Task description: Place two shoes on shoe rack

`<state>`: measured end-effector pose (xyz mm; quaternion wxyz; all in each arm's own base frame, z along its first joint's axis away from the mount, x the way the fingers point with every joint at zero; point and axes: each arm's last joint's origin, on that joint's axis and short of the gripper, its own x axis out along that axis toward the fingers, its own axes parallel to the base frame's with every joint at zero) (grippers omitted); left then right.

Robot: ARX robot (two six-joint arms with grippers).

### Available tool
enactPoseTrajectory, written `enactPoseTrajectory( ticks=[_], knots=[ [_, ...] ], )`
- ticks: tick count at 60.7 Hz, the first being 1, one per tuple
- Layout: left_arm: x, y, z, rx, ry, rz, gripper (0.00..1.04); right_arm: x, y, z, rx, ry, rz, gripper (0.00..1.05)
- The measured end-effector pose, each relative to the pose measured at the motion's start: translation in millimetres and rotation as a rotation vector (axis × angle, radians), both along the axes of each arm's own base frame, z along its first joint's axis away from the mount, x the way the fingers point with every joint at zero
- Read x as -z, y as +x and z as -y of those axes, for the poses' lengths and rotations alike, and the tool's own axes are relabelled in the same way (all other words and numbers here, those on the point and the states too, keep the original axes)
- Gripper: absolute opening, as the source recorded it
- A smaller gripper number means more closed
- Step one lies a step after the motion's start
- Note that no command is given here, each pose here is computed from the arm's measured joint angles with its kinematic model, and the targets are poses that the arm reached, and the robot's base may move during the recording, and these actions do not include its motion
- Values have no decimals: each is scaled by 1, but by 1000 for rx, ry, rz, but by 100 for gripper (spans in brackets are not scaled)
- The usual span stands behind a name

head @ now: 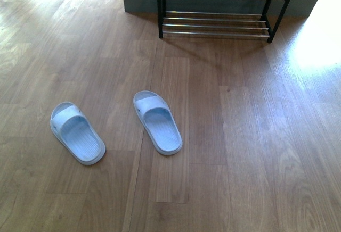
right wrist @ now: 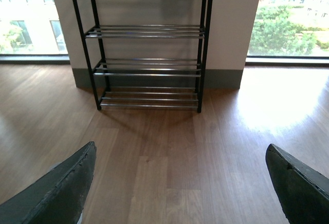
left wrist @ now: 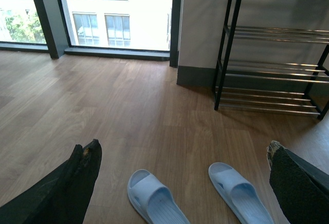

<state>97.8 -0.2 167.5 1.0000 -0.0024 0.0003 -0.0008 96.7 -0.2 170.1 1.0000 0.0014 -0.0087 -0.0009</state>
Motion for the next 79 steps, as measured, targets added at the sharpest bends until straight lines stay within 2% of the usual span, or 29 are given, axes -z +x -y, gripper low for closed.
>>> enactPoseTrajectory(
  ticks=[77, 79],
  knots=[
    [0, 0, 0, -2, 0, 0, 95, 0, 0, 0, -3, 0, -2, 96],
    [0, 0, 0, -1, 0, 0, 95, 1, 1, 0, -46, -20, -21, 96]
  ],
)
